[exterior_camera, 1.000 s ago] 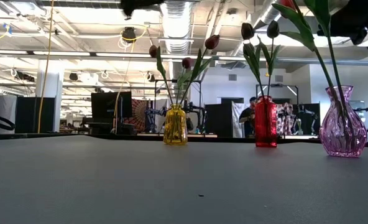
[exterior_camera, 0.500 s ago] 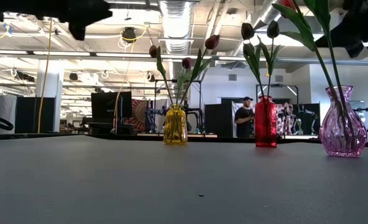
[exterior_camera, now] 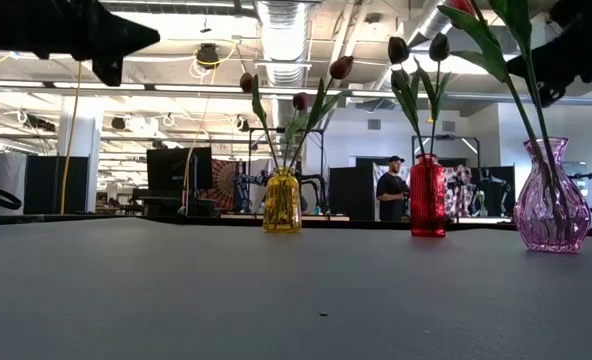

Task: Sort flowers into vase by color
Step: Return to Home Position

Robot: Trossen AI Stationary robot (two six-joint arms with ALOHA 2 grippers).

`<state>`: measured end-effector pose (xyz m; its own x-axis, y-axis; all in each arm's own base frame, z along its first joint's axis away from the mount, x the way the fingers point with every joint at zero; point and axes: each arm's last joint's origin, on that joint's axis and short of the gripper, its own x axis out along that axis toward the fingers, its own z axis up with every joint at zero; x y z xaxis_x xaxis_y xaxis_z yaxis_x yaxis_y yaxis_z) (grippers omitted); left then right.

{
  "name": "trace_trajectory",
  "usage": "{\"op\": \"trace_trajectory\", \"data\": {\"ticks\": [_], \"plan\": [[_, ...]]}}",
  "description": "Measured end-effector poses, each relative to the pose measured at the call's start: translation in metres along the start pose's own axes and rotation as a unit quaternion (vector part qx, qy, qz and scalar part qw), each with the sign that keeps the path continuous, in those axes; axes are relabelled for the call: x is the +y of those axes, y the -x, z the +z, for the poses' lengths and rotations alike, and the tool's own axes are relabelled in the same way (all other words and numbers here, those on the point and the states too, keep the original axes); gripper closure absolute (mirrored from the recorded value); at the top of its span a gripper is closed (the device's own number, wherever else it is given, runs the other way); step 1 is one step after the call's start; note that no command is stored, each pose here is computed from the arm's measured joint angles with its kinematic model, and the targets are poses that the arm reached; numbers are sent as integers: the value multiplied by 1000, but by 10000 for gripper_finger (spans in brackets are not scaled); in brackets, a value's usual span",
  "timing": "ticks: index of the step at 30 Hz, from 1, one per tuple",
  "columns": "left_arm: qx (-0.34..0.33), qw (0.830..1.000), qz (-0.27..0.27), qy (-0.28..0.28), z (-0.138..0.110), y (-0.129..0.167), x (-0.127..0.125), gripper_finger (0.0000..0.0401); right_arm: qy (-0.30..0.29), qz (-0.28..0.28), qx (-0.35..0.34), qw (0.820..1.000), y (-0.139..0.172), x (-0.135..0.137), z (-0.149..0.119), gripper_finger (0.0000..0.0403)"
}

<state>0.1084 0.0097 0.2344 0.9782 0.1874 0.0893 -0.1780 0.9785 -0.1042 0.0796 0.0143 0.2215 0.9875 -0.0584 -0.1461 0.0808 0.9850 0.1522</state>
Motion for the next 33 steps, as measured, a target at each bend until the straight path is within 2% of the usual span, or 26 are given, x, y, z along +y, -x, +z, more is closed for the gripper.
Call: {"op": "trace_trajectory", "data": {"ticks": [6,17,21,27,33], "plan": [[12,1000,-12,-1,-9,0,0,401,-9,27,-9,1000,-6,0,-15,386],[18,999,-29,-2,-10,0,-1,401,7,4,-1,1000,-13,-5,-43,386],[19,999,-35,-2,-10,0,-1,401,18,0,9,1000,-14,-6,-48,386],[19,999,-38,-2,-10,0,-1,401,19,33,19,999,-14,-4,-49,385],[19,999,-39,-5,-10,0,-1,401,15,36,20,999,-14,-4,-49,384]]}}
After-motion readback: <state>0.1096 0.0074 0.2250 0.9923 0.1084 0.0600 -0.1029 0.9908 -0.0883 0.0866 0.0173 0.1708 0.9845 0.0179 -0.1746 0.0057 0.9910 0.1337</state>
